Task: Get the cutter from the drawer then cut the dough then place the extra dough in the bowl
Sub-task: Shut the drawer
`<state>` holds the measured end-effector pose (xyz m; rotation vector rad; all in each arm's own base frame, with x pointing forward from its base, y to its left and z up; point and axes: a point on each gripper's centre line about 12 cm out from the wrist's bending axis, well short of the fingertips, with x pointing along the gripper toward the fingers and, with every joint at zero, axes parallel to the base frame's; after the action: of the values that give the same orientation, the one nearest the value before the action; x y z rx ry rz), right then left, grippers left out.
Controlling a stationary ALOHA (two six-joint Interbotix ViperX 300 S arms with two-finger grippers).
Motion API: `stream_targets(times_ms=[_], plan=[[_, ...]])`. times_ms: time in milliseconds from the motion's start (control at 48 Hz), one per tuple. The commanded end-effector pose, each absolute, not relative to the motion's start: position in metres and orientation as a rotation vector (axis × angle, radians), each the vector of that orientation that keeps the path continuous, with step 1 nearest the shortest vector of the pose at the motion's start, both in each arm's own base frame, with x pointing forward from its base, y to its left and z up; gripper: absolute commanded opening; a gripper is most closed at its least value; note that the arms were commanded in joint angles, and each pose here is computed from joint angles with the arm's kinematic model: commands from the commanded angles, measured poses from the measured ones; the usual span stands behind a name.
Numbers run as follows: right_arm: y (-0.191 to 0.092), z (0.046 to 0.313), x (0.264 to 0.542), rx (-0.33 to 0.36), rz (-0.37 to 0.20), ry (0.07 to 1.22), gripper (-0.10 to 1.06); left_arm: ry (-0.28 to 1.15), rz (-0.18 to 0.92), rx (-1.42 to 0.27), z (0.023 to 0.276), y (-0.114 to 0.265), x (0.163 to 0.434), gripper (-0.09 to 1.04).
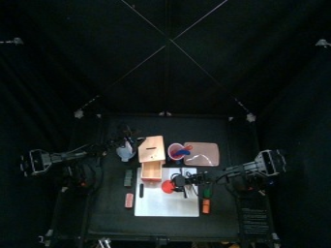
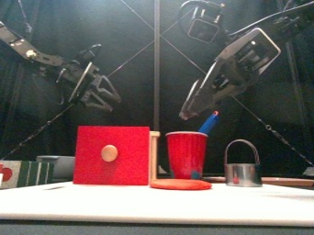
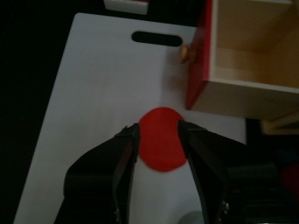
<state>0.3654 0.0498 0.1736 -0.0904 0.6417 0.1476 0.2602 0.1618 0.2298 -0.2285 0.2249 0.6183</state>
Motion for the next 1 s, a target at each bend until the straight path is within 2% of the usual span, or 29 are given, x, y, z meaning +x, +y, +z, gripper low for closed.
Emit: stream_targets(times_ms=[21,188,417,625,1000], plan=[[0.067,0.179,0.388,-0.061,0.170,0.607,0.71,0.271,0.692,-0.262,0.237,0.193,0.259,0.92],[0.083,0.174,0.405,-0.063,0.196,0.608,0.51,0.437,0.683,-0.247,0.235,0.222,0.278,0.87],[0.087,0.167,0.425,-0.085,0.205,0.609,0.28,0.653,0.629,-0.175,0.212,0.256,0.321,0.70],[0.084,0.151,0.441,-0.108,0.199,0.633,0.27,0.762,0.606,-0.134,0.186,0.269,0.335,0.68],[0.024,0.140,0.454,-0.167,0.106,0.656,0.27,0.794,0.596,-0.121,0.171,0.266,0.330,0.68]])
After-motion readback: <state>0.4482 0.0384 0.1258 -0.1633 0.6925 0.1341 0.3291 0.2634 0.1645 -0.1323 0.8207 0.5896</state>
